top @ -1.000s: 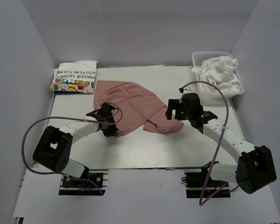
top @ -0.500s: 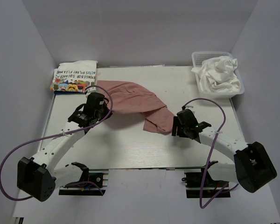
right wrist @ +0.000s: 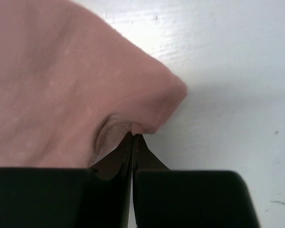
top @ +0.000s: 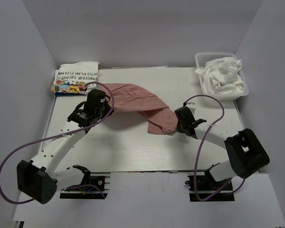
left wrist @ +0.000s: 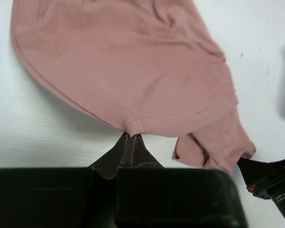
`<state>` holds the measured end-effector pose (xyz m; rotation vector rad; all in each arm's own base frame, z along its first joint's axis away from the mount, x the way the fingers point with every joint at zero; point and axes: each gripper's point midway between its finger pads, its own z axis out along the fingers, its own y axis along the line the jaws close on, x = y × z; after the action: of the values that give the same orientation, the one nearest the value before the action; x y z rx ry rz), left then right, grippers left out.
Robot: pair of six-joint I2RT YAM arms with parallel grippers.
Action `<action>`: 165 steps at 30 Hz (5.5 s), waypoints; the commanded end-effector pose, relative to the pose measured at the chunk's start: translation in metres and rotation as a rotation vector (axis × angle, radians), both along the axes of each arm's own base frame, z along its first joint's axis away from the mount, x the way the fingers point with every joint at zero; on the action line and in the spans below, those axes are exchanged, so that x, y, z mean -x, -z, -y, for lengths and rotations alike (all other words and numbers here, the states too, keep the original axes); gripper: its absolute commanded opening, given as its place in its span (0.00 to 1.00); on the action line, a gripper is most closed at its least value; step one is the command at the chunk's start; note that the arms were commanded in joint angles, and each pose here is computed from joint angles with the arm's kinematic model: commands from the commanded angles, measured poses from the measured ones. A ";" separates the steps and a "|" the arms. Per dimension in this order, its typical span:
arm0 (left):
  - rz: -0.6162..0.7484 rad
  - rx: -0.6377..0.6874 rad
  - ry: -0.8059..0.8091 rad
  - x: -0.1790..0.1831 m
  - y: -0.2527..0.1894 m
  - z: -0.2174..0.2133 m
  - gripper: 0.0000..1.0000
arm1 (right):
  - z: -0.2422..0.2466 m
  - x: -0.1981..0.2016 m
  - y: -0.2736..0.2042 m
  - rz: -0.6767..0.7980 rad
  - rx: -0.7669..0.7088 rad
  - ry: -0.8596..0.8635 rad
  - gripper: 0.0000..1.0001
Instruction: Fold and stack the t-shirts
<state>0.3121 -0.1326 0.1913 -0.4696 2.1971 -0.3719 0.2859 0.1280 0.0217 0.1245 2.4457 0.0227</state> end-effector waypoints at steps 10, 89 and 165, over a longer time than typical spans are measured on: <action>0.407 -0.006 -0.230 -0.016 -0.178 -0.051 0.00 | 0.060 -0.046 -0.233 0.632 0.036 0.281 0.00; -0.717 0.132 -0.086 0.169 0.194 -0.029 0.76 | 0.109 0.103 -0.032 -0.090 -0.113 0.521 0.90; 0.474 -0.181 -0.457 -0.042 -0.256 -0.116 0.00 | 0.054 -0.101 -0.489 1.047 -0.062 -0.046 0.00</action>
<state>0.3226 -0.0485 0.5107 -0.5270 1.5068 -0.3169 0.3338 0.0570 0.5713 0.0955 1.2948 0.1643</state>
